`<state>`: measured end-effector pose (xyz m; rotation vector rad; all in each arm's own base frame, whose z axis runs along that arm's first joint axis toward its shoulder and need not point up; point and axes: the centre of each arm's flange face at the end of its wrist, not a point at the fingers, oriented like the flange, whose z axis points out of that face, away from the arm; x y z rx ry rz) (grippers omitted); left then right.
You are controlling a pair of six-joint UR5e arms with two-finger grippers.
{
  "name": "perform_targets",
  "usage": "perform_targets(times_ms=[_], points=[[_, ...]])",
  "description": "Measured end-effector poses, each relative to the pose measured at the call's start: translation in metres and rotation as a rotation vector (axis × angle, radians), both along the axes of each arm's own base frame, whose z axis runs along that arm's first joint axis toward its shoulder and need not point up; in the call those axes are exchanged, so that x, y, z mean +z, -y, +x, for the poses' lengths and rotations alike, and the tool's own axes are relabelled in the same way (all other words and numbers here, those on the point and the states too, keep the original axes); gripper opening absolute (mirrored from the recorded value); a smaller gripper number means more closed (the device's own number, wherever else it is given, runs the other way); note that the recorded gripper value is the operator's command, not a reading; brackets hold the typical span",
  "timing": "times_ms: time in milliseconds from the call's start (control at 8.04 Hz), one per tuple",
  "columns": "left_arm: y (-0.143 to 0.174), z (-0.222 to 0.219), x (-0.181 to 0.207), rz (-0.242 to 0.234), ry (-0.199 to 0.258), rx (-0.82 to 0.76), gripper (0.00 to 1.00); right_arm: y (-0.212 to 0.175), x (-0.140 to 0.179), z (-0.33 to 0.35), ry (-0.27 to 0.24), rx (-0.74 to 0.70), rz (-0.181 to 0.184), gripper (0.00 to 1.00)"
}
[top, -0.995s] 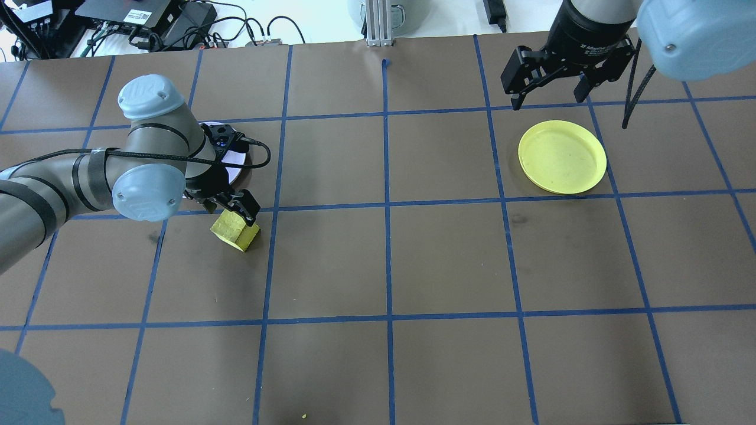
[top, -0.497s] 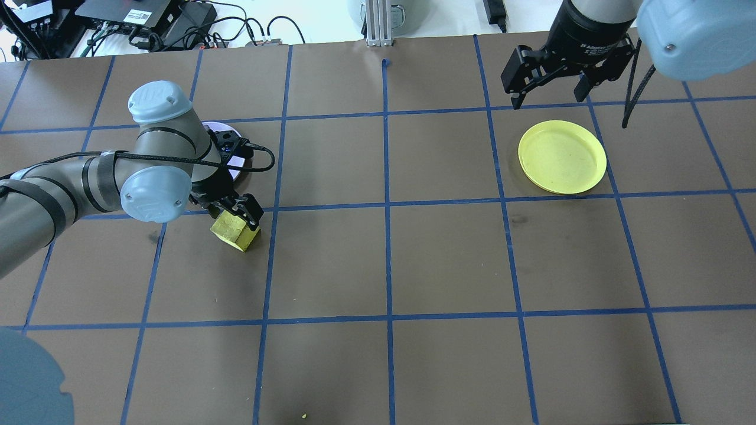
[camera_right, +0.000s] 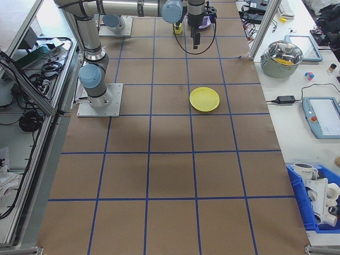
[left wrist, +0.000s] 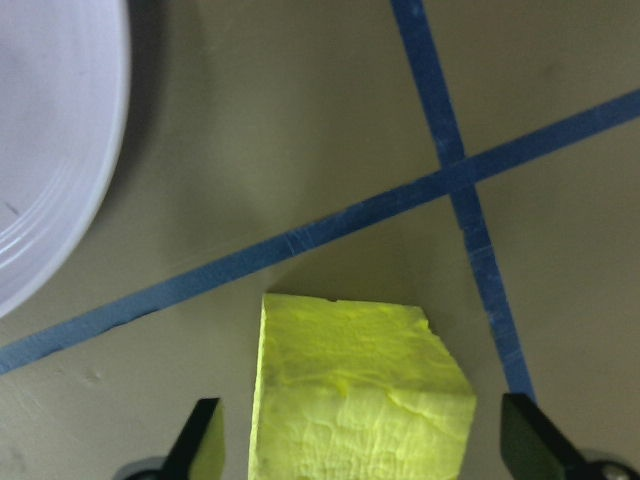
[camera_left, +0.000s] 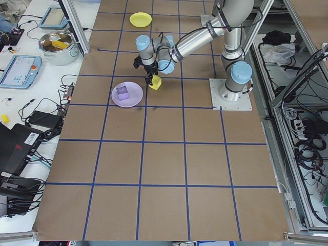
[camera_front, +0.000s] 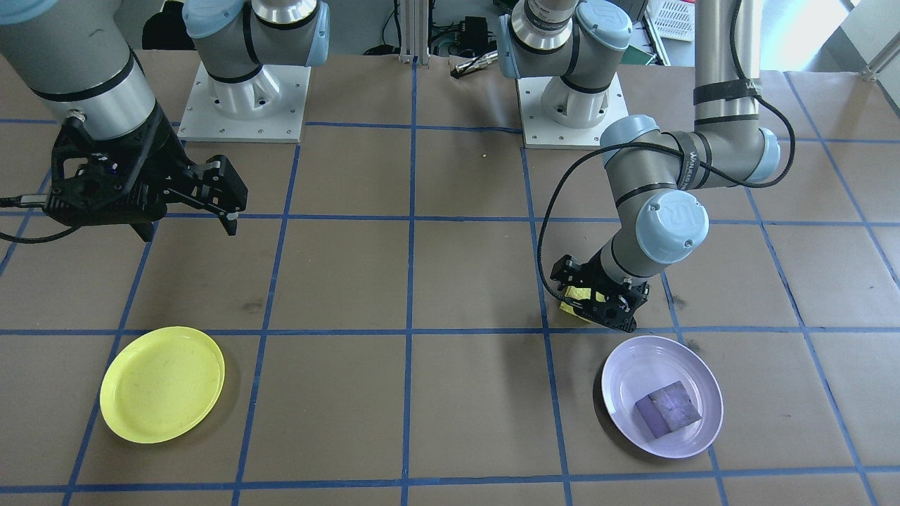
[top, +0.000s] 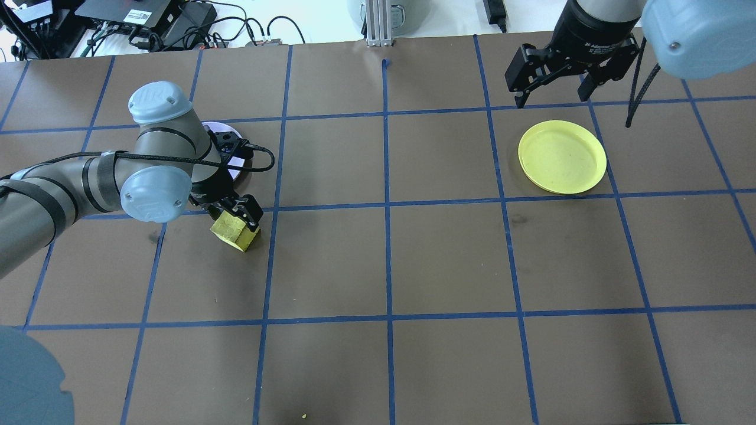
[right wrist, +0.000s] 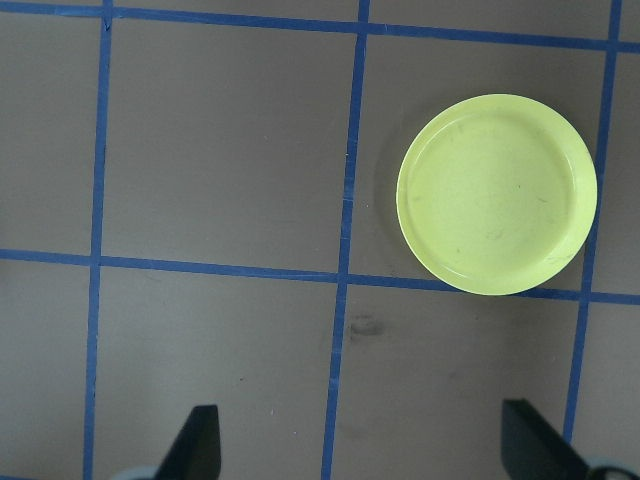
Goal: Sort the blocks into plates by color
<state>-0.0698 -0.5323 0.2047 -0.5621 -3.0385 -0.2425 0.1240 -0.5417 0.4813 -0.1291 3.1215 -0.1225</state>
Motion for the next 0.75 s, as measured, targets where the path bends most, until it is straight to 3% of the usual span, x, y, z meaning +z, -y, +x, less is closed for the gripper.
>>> perform_targets(times_ms=[622,746], points=[[0.0015,-0.0005,0.0046,-0.007,0.0,-0.003,0.36,0.0,0.0001,-0.0008,0.0,0.0,0.0,1.0],[-0.0006,-0.0053,0.0068,0.01,-0.003,0.026,0.36,0.0,0.0001,-0.0008,0.0,0.0,0.0,1.0]])
